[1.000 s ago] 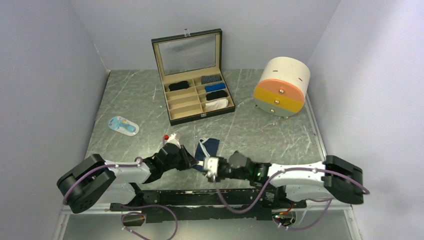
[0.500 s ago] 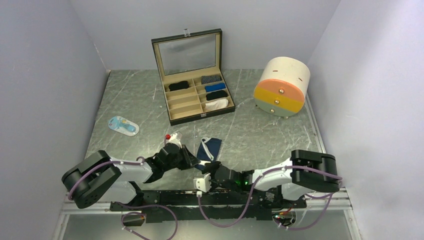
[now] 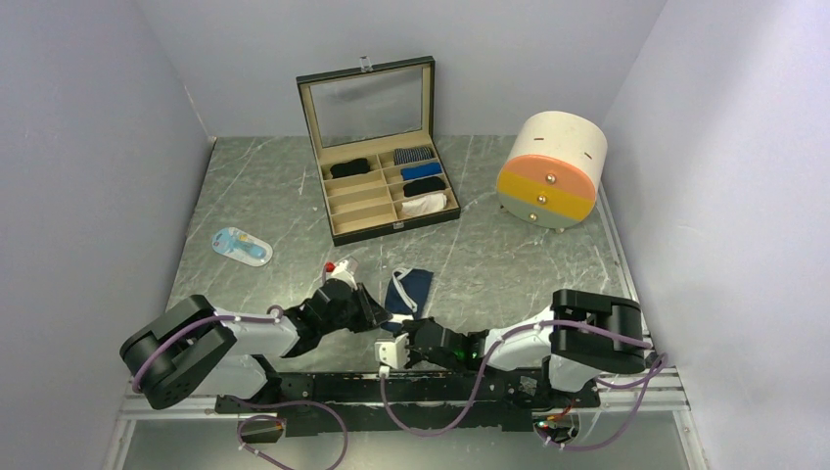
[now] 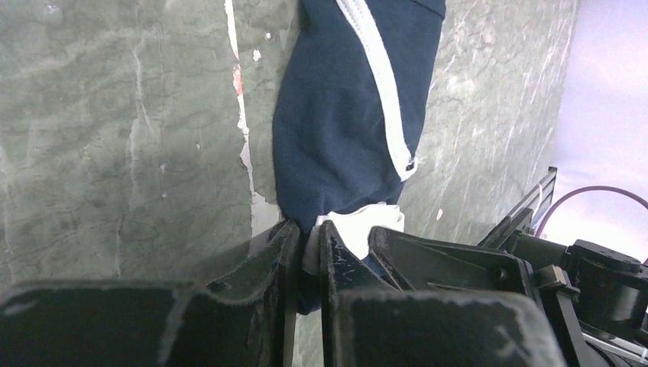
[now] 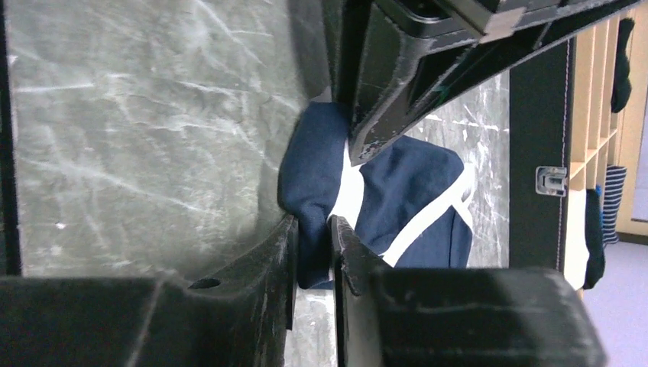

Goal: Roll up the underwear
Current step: Roll the underwear to the center of the board.

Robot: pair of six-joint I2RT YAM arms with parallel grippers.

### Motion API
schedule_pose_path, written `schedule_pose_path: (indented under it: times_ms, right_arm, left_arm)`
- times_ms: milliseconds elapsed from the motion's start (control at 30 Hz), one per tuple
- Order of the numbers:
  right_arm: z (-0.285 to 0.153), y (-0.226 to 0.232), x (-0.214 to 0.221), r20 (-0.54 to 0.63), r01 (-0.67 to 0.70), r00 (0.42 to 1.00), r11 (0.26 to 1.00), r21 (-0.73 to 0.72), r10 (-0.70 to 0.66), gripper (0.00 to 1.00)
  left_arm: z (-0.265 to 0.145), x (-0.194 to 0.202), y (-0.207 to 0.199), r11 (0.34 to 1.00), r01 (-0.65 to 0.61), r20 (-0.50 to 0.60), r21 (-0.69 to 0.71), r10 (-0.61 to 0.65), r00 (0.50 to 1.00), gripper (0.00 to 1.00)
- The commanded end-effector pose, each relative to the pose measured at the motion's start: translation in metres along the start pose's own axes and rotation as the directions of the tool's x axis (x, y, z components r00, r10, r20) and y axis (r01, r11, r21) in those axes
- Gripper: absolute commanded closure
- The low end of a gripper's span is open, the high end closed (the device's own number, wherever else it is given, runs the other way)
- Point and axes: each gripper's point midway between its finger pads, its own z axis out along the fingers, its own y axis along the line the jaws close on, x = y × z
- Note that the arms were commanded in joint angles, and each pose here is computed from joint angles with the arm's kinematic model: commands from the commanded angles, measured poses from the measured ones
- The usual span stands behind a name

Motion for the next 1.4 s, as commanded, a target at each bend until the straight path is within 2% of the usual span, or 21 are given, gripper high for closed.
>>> schedule_pose_path:
  times_ms: [0, 133, 200, 233, 367, 533, 633, 800, 967, 1100, 1200, 1367]
  right_arm:
    - [0.003, -0.003, 0.013, -0.06, -0.054, 0.997, 0.998, -0.017, 0.053, 0.83]
    - [0.001, -0.004, 0.006, -0.036, -0.09, 0.995, 0.995, -0.051, 0.088, 0.99]
    - [0.002, -0.001, -0.002, -0.009, -0.121, 0.993, 0.988, -0.094, 0.121, 1.0]
    - [0.002, 0.0, -0.008, 0.008, -0.152, 0.988, 0.981, -0.117, 0.154, 1.0]
    - [0.003, 0.006, -0.029, 0.08, -0.286, 0.949, 0.94, -0.188, 0.305, 1.0]
    - [0.008, 0.016, -0.032, 0.103, -0.455, 0.872, 0.87, -0.19, 0.479, 1.0]
    - [0.006, 0.018, -0.028, 0.124, -0.55, 0.812, 0.819, -0.16, 0.57, 1.0]
    - [-0.001, 0.009, -0.024, 0.187, -0.674, 0.71, 0.732, -0.101, 0.679, 1.0]
    - [-0.005, 0.007, -0.031, 0.245, -0.744, 0.613, 0.654, -0.141, 0.751, 1.0]
    - [-0.001, 0.007, -0.032, 0.249, -0.768, 0.58, 0.623, -0.15, 0.776, 1.0]
    - [0.001, 0.003, -0.032, 0.256, -0.781, 0.561, 0.606, -0.151, 0.787, 1.0]
    - [0.006, 0.001, -0.028, 0.246, -0.775, 0.578, 0.618, -0.132, 0.778, 1.0]
  left_arm:
    - [-0.029, 0.054, 0.102, 0.933, -0.101, -0.211, -0.346, 0.027, 0.977, 0.88]
    - [-0.031, 0.053, 0.101, 0.935, -0.078, -0.192, -0.347, 0.01, 0.981, 0.84]
    - [-0.031, 0.049, 0.099, 0.939, -0.061, -0.174, -0.338, 0.001, 0.985, 0.73]
    - [-0.032, 0.047, 0.098, 0.939, -0.058, -0.169, -0.338, 0.0, 0.986, 0.64]
    - [-0.039, 0.032, 0.095, 0.94, -0.019, -0.116, -0.341, -0.023, 0.993, 0.39]
    - [-0.054, 0.02, 0.098, 0.939, 0.027, -0.061, -0.343, -0.051, 0.997, 0.24]
    - [-0.06, 0.021, 0.098, 0.941, 0.059, -0.046, -0.332, -0.079, 0.996, 0.21]
    - [-0.058, 0.026, 0.083, 0.963, 0.139, -0.035, -0.231, -0.151, 0.988, 0.19]
    - [-0.052, 0.023, 0.063, 0.978, 0.174, -0.031, -0.119, -0.179, 0.983, 0.18]
    - [-0.049, 0.022, 0.049, 0.981, 0.18, -0.048, -0.07, -0.183, 0.982, 0.19]
    - [-0.047, 0.027, 0.048, 0.98, 0.178, -0.061, -0.088, -0.183, 0.981, 0.22]
    - [-0.045, 0.038, 0.059, 0.966, 0.223, -0.067, -0.132, -0.233, 0.97, 0.25]
